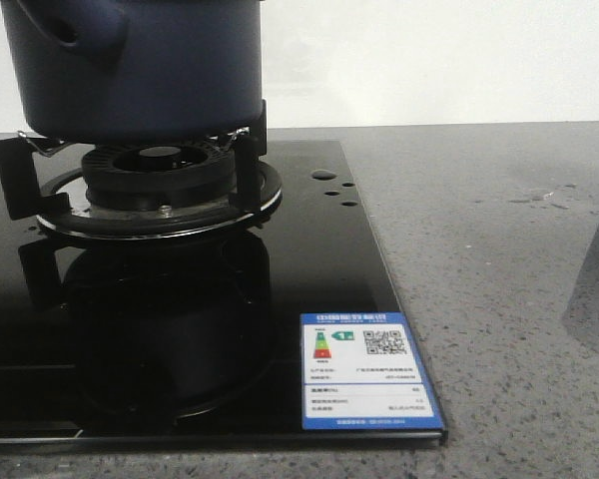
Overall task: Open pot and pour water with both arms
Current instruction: 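Grasp the blue lid knob with the left gripper and lift the lid, then close the right gripper around the light blue ribbed cup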
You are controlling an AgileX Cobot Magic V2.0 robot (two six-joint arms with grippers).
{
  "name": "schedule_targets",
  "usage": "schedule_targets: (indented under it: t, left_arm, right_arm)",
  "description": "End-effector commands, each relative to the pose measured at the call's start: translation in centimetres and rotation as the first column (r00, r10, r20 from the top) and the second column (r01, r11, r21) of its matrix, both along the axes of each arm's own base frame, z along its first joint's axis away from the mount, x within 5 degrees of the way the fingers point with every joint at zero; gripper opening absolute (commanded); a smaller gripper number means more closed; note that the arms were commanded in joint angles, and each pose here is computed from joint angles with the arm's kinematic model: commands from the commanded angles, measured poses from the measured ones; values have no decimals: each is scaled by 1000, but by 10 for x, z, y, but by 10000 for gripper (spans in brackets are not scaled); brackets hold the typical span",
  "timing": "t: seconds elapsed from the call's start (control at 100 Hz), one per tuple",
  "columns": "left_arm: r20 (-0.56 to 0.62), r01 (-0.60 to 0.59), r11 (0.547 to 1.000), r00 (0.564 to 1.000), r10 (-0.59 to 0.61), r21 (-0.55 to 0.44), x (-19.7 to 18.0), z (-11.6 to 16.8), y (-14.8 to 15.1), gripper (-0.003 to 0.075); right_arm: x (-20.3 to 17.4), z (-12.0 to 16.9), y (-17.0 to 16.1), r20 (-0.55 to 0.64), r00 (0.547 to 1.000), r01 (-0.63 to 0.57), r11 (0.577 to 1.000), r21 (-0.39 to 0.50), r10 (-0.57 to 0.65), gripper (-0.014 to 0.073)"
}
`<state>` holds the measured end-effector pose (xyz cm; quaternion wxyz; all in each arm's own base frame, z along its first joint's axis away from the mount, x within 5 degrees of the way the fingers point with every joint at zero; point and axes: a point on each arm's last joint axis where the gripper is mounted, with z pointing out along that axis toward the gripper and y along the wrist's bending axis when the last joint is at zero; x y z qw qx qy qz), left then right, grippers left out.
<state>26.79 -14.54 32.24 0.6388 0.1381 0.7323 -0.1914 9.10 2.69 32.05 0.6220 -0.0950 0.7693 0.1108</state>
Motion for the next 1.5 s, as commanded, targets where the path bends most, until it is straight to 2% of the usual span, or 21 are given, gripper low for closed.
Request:
schedule_targets:
  t: [0.0,0.13,0.3,0.38,0.67,0.95,1.24,1.49]
  left_arm:
    - [134,-3,998,991,11,-60,-1,27,2,550]
    - [131,-3,998,991,10,-59,-1,26,2,523]
    - [131,-3,998,991,10,-59,-1,26,2,376]
    - [133,-3,998,991,10,-60,-1,27,2,335]
    - [190,-5,996,982,22,-90,-14,46,11,338]
    - [271,-113,984,952,146,-136,-29,77,54,339]
    - [321,-238,957,905,280,-164,-51,101,96,339]
    - [328,-289,946,888,323,-147,-58,105,110,339]
  right_arm:
    - [3,15,-2,74,997,23,1000,4,-23,504]
    - [3,15,-2,74,997,23,1000,4,-23,504]
    - [3,15,-2,74,997,23,1000,4,-23,504]
    - [3,15,-2,74,997,23,1000,4,-23,504]
    - [3,15,-2,76,997,24,1000,3,-24,504]
    - [4,16,-4,104,994,43,999,8,-44,504]
    - [11,-19,-8,79,992,103,995,3,-103,504]
    - [16,-43,-19,177,959,224,975,6,-221,504]
